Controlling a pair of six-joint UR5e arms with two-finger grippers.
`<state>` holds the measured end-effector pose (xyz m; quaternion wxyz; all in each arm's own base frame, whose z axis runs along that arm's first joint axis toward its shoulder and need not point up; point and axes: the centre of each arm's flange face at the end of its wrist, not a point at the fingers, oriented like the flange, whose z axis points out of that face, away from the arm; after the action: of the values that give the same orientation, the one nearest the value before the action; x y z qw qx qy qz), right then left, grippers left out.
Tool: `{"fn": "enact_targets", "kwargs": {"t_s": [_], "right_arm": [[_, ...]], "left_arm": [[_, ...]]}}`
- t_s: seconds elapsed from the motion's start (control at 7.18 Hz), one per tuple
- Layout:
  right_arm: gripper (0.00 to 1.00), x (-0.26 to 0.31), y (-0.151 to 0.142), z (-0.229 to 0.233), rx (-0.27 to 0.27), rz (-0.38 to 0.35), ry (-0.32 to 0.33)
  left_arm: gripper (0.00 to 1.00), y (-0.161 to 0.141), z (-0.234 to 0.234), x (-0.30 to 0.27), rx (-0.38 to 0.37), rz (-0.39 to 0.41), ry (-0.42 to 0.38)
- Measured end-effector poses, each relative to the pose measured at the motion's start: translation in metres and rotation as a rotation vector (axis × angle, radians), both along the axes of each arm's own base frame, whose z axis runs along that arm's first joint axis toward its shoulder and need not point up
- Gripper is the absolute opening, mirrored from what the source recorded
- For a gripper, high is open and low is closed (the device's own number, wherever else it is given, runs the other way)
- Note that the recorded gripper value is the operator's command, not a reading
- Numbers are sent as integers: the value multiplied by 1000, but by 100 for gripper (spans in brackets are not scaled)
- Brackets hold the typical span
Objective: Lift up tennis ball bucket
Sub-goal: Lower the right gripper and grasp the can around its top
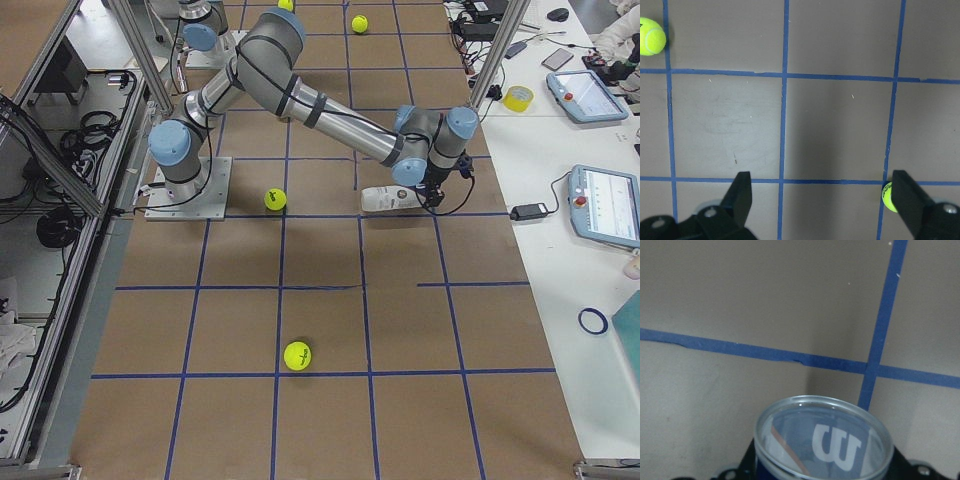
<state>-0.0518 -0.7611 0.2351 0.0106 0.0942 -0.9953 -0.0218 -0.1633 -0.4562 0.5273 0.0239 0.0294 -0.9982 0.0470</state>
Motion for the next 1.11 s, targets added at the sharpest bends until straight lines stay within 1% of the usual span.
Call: {"fn": "enact_targets", "kwargs": {"t_s": [0.14, 0.28, 0.42, 0.56, 0.7, 0.84, 0.98, 1.11], "right_arm": [[43, 36, 2, 25, -38, 53, -35], [33, 91, 8, 52, -72, 145, -61], [28, 146, 19, 72, -89, 249, -72], [28, 202, 37, 86, -95, 376, -76], [23, 251, 58, 89, -89, 487, -77], [24, 291, 75, 86, -88, 583, -82], [24, 324, 86, 80, -108, 682, -84], [27, 352, 92, 71, -133, 786, -84]], "left_arm": [[100, 1, 1, 0, -1, 0, 0], [100, 1, 1, 0, -1, 0, -1], [100, 2, 1, 0, -1, 0, -1], [100, 2, 1, 0, -1, 0, -2], [100, 1, 1, 0, -1, 0, -2], [100, 1, 1, 0, -1, 0, -3], [100, 1, 1, 0, 0, 0, -3], [100, 1, 1, 0, -1, 0, -3]]}}
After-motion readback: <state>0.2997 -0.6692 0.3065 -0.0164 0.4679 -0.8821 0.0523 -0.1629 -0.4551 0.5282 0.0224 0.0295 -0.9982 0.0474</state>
